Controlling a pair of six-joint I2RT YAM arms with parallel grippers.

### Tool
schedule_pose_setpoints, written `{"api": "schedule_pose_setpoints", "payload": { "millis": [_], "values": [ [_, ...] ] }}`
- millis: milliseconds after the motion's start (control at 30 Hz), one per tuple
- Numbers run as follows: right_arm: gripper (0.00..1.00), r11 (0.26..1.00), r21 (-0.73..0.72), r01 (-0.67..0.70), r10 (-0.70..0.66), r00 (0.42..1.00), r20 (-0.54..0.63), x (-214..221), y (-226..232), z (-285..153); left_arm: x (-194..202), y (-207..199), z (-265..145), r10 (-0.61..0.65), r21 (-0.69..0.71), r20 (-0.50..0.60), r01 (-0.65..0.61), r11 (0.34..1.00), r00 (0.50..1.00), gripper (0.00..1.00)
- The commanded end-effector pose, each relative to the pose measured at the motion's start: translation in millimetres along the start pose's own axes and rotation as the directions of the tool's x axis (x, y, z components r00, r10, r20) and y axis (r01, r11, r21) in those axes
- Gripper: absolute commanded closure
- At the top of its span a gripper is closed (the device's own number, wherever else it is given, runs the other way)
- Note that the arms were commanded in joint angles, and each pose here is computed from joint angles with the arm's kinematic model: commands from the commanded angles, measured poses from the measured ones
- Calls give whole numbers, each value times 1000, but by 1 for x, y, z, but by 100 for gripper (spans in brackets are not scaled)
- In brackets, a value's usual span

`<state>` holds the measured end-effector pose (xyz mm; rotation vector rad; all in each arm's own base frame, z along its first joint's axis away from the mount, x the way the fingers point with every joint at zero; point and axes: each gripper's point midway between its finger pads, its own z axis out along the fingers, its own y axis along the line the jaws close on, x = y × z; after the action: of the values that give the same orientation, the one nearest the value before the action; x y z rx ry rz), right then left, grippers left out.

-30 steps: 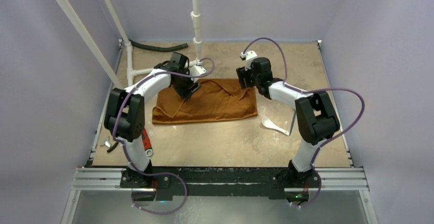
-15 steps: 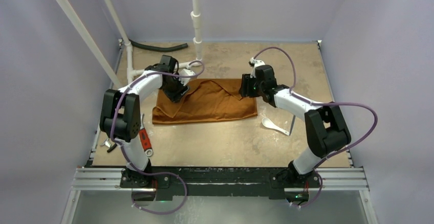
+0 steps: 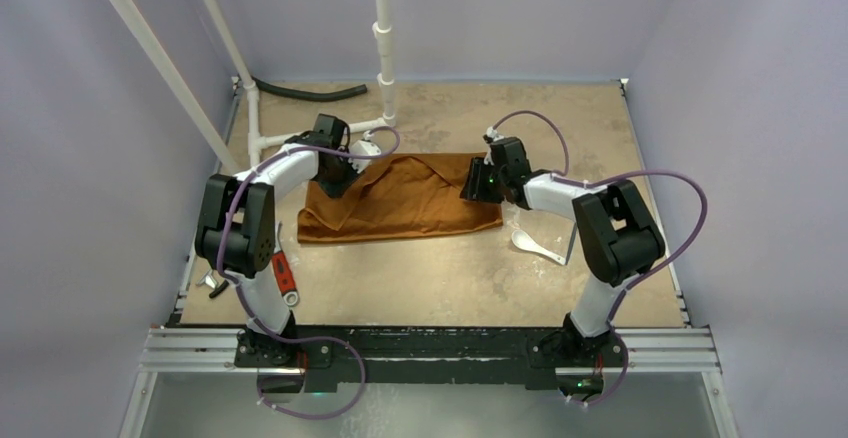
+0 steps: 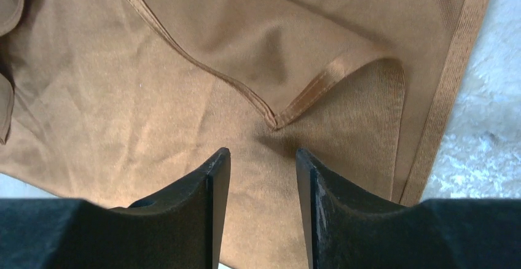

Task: Fold the napkin into a case and place the utensils inside
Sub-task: Fold and flatten the napkin at the center of the board.

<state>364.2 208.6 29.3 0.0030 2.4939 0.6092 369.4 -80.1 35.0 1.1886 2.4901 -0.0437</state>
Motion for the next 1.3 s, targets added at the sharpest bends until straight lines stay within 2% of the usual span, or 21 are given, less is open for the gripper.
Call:
{"api": "schedule_pose_setpoints", "payload": {
  "millis": [0,100,200,400,600,667,800,1067,1167,1267],
  "values": [
    [53,1000,-13,-22,23,997,77,-27,7,6,-9,18,-8,16,-67,40,-14,998,999,88],
    [54,1000,-5,-28,28,995,95,-33,5,8,-6,21,-7,9,-68,37,-7,998,999,92],
    [54,1000,-4,-28,28,993,117,-43,5,5,-9,21,-13,1,-44,50,2,999,999,91],
    [53,1000,2,-31,30,990,139,-55,2,6,-21,-11,-31,-52,130,95,39,991,994,73],
    [55,999,4,-36,35,989,145,-59,-1,14,11,-20,-10,-33,126,9,31,991,999,64],
    [58,999,-1,-40,39,988,151,-60,-1,15,17,-21,-7,-18,113,2,18,993,1000,61],
    [67,999,-1,-53,52,985,166,-61,-1,16,23,-18,-6,5,93,-14,-4,996,1000,60],
    [100,997,15,-81,75,967,245,-74,-3,3,44,-23,3,45,87,-58,-39,995,997,57],
    [100,995,36,-98,83,955,285,-82,-7,-7,49,-25,7,60,91,-70,-53,994,996,59],
    [100,992,59,-116,91,945,314,-87,-15,-16,52,-23,10,65,87,-83,-58,995,994,69]
  ]
}}
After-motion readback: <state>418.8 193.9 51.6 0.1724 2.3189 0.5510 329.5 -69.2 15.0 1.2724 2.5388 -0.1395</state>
